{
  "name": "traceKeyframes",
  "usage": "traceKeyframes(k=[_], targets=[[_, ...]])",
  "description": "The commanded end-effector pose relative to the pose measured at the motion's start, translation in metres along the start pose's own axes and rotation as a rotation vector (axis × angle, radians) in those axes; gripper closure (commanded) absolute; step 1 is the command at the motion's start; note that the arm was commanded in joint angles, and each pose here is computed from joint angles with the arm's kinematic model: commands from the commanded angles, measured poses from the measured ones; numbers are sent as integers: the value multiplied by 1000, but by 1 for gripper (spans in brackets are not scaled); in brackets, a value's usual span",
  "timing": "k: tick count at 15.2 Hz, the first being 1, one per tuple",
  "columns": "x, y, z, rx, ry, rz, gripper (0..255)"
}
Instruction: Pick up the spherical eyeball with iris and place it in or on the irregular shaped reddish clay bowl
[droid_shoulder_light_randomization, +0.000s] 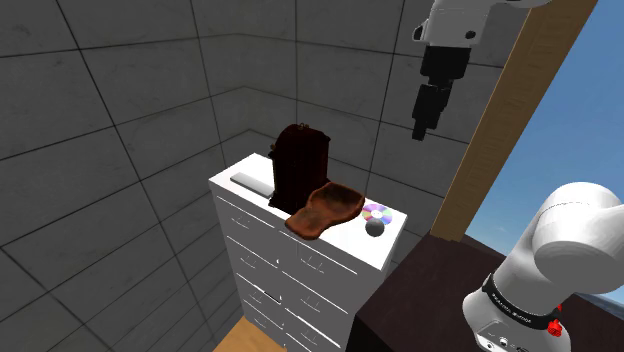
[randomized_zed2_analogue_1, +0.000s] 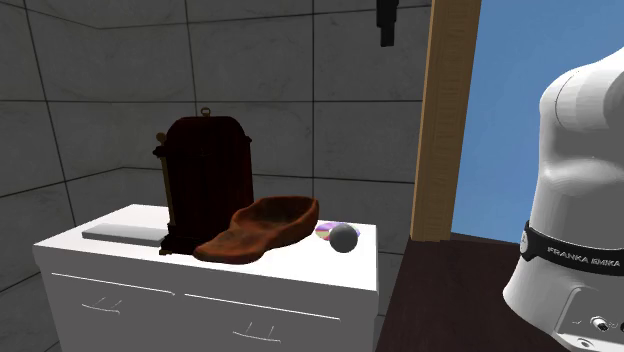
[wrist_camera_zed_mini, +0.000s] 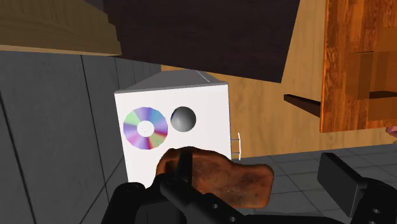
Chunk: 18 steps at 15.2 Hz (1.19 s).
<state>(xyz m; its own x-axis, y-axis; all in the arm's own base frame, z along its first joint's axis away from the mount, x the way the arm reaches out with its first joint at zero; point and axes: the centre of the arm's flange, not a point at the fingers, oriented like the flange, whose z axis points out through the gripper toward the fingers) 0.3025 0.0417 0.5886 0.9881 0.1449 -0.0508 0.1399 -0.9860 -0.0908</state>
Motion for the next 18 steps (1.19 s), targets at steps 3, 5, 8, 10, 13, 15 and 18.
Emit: traceKeyframes(k=[3,5,8,10,13,15,18], targets=[[8,6,25,-3,-3,-6,0],[15,11,49,-7,-7,-11,0],[26,20,86,-12,-12,-19,0],[34,26,111,-15,-15,-25,0],[44,35,148,-21,-20,-33,0],[52,41,173,-24,-23,-39,0],[62,50,210,-29,-28,-47,0]])
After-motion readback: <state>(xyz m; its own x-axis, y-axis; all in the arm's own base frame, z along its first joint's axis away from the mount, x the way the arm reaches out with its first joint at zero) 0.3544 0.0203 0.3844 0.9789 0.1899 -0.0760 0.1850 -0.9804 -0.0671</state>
